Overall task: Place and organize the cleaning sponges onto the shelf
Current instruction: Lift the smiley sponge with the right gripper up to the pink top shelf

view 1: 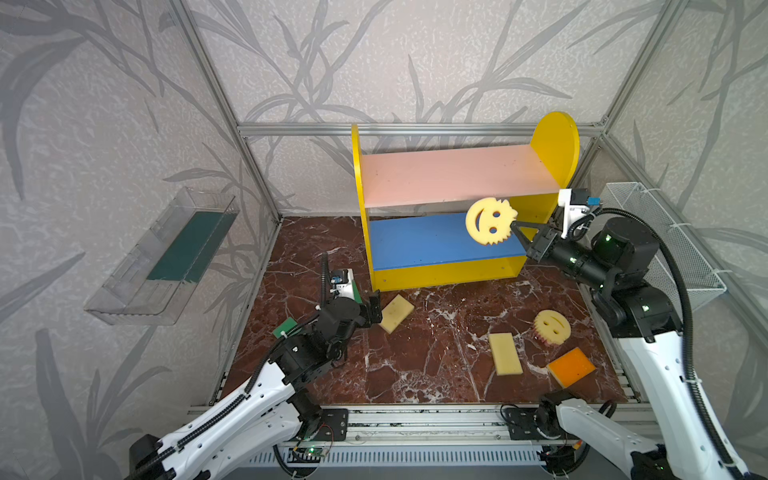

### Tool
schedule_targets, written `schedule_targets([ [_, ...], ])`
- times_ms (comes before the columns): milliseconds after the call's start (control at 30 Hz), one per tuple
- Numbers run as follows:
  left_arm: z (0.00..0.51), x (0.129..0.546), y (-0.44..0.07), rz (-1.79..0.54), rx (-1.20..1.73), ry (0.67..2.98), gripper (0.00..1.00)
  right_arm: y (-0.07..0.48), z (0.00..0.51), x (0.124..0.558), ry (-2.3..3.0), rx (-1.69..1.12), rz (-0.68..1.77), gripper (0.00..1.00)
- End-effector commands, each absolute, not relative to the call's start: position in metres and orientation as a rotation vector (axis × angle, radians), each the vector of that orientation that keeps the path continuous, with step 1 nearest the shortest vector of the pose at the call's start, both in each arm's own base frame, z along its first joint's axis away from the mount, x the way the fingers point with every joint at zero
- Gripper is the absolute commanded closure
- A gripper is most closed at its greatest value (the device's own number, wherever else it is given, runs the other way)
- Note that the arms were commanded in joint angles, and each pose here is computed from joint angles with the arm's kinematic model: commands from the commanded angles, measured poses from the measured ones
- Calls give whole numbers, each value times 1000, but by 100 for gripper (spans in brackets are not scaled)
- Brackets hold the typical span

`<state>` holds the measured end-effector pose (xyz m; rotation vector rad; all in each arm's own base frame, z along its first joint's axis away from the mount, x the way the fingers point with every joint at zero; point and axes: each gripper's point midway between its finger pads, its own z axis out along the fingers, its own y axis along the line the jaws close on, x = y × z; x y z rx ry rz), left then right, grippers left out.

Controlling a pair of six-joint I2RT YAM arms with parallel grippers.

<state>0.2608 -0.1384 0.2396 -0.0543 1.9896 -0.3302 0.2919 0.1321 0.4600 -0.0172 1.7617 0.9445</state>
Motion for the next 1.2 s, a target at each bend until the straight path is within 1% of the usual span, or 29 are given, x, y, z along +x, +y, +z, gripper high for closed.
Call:
schedule_targets([
  [0, 277, 266, -151, -384, -14, 1925, 2, 126, 491, 299, 1679, -13, 926, 100],
  [233, 312, 279, -176, -431, 54, 1901, 2, 109, 517, 338, 1633, 63, 914, 100],
  [267, 316, 280, -179, -441, 58, 1896, 2, 105, 518, 345, 1633, 109, 922, 100],
  [433, 325, 285, -190, -466, 79, 1889, 2, 85, 519, 376, 1632, 233, 887, 100],
  [567, 322, 287, -193, -466, 89, 1898, 2, 67, 511, 396, 1642, 336, 829, 100],
  [733, 315, 288, -195, -466, 92, 1909, 2, 45, 500, 410, 1626, 455, 791, 99],
  [967, 308, 290, -198, -470, 91, 1921, 2, 28, 491, 416, 1595, 564, 739, 98],
  [1167, 301, 290, -201, -481, 95, 1935, 2, 24, 480, 421, 1591, 610, 744, 98],
])
